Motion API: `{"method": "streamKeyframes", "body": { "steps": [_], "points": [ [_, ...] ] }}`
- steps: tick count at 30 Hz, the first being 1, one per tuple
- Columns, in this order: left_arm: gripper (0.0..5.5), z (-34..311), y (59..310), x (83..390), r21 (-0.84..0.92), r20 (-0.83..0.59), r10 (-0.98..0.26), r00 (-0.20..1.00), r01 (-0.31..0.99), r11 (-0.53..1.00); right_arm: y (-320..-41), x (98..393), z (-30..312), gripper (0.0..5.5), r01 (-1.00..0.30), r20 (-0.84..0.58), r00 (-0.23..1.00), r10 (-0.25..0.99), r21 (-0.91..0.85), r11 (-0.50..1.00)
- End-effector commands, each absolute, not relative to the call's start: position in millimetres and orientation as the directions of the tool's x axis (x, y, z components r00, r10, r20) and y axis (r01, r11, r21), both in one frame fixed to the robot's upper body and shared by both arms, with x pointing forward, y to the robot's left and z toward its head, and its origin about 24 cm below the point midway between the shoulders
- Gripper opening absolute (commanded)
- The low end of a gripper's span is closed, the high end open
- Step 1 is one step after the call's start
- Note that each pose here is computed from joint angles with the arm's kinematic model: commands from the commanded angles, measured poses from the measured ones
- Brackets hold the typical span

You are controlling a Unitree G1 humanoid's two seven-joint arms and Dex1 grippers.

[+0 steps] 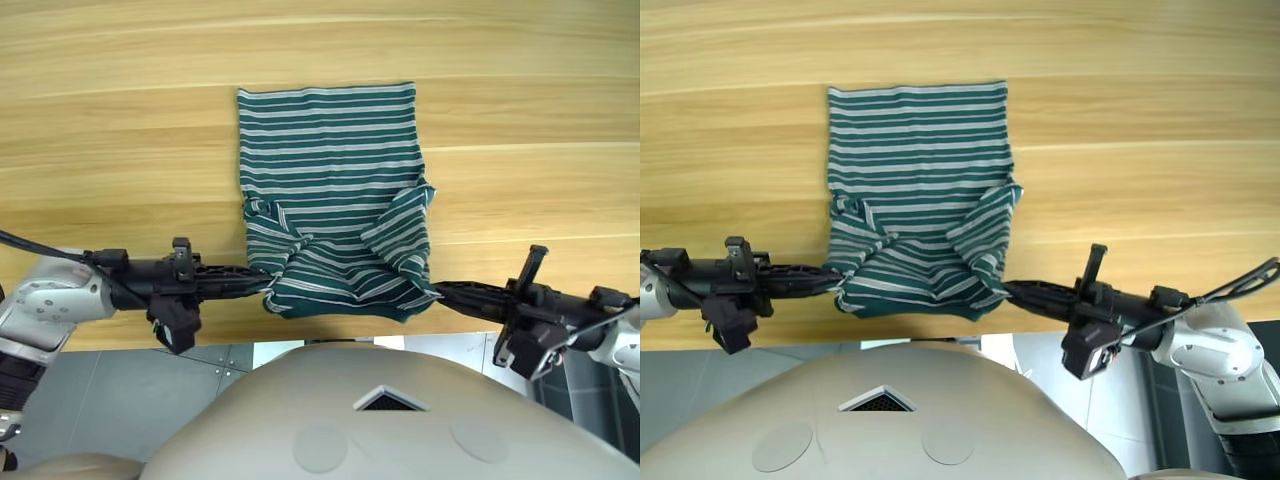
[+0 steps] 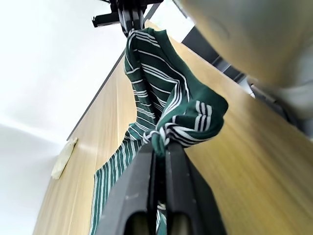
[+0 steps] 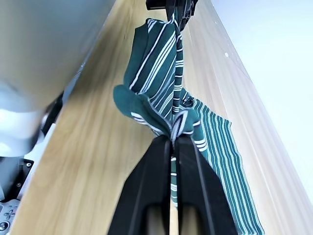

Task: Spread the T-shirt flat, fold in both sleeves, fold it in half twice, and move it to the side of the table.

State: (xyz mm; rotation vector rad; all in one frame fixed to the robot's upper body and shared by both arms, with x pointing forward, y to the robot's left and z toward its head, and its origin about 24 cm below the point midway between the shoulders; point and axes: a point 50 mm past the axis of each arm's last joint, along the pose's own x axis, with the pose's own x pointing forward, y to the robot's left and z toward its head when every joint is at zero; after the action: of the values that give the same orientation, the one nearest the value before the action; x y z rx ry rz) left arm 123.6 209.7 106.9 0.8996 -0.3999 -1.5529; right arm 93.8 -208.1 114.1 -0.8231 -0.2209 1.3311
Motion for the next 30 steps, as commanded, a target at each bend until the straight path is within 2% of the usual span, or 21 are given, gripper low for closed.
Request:
{"method": "streamKeyframes", "body": {
  "steps": [1,4,9,14,17,22,25,30],
  "points": [
    [0.04,116,212,112,0.693,-0.276,-0.961,0.007,0.694,-0.194,-207,84,122,0.0,-0.758,-0.286,0.234,0.929,-0.652,-0.01],
    [0.04,108,216,117,0.668,-0.303,-0.952,0.043,0.722,-0.179,-205,84,120,0.0,-0.765,-0.295,0.22,0.93,-0.643,-0.023],
    [0.04,81,217,140,0.634,-0.329,-0.929,0.169,0.769,-0.085,-207,117,92,0.0,-0.783,-0.415,0.323,0.85,-0.622,-0.006],
    [0.04,66,216,160,0.637,-0.328,-0.918,0.223,0.77,-0.04,-197,145,94,0.0,-0.755,-0.353,0.371,0.859,-0.654,0.057],
    [0.04,73,214,172,0.653,-0.258,-0.932,0.256,0.756,0.027,-196,167,99,0.0,-0.73,-0.316,0.429,0.847,-0.673,0.118],
    [0.04,81,214,204,0.677,-0.145,-0.925,0.351,0.717,0.166,-184,200,96,0.0,-0.71,-0.274,0.48,0.833,-0.679,0.186],
    [0.04,81,216,232,0.688,-0.093,-0.893,0.44,0.677,0.262,-173,230,92,0.0,-0.69,-0.248,0.551,0.797,-0.672,0.268],
    [0.04,73,215,280,0.687,-0.125,-0.81,0.572,0.639,0.345,-160,272,82,0.0,-0.653,-0.24,0.628,0.74,-0.68,0.334]
  ]
}}
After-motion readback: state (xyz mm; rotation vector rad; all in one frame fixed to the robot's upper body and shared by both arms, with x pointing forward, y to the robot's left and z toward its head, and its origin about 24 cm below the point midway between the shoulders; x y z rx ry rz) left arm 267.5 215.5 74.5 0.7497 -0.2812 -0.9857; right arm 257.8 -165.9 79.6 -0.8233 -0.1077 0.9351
